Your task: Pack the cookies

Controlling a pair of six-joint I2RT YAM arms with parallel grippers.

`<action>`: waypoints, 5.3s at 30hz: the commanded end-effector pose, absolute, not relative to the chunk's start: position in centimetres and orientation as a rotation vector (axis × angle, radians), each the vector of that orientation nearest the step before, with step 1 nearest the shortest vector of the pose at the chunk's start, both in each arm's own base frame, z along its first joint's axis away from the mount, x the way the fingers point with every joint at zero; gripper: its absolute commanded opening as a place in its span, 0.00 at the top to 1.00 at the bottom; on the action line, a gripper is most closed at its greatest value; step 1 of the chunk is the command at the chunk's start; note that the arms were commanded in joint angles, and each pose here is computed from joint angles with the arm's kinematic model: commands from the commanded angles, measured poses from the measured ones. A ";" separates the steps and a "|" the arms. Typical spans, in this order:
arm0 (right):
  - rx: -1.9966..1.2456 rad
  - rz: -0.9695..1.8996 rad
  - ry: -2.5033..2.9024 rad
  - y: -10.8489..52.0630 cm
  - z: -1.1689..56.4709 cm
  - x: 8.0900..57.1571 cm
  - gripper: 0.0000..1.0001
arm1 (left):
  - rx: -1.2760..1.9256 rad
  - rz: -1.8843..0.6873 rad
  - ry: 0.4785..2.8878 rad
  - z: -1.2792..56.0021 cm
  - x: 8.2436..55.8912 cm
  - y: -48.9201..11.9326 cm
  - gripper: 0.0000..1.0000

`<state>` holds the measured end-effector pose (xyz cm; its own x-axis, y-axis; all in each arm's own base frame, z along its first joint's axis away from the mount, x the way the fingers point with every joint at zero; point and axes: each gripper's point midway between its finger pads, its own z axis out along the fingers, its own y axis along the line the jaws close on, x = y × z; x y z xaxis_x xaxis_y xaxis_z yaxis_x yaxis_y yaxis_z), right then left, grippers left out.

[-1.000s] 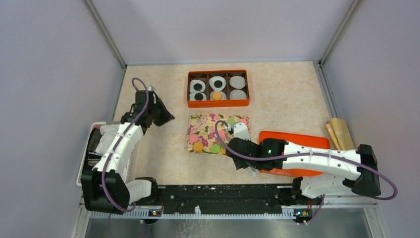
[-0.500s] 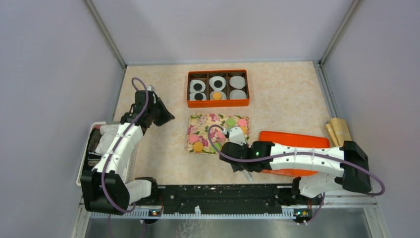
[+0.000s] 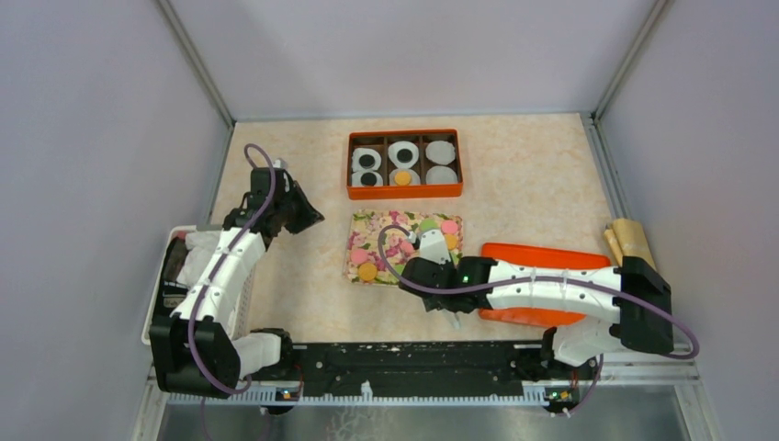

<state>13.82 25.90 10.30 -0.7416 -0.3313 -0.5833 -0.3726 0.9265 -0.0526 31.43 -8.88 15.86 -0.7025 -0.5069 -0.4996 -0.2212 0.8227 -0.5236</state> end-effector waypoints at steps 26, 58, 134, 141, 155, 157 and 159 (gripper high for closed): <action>-0.429 0.130 2.384 28.2 13.1 18.1 0.93 | -0.516 -0.549 2.318 16.3 32.2 -8.5 1.00; -0.145 0.007 2.204 23.2 20.6 42.0 1.00 | -0.508 -0.501 2.319 16.4 33.9 -8.0 1.00; -0.301 0.190 2.372 21.6 15.1 20.5 0.63 | -0.491 -0.593 2.313 16.8 32.9 -9.1 1.00; -0.282 0.186 2.391 21.9 13.1 20.6 0.62 | -0.490 -0.571 2.310 16.9 32.6 -8.8 1.00; -0.293 0.093 2.395 23.4 12.7 22.5 0.60 | -0.493 -0.558 2.316 16.7 32.7 -8.6 1.00; -0.302 0.071 2.405 23.5 12.3 22.7 0.60 | -0.494 -0.558 2.317 16.6 32.7 -8.6 1.00; -0.310 0.070 2.412 23.8 12.0 22.8 0.60 | -0.495 -0.557 2.322 16.4 32.8 -8.7 1.00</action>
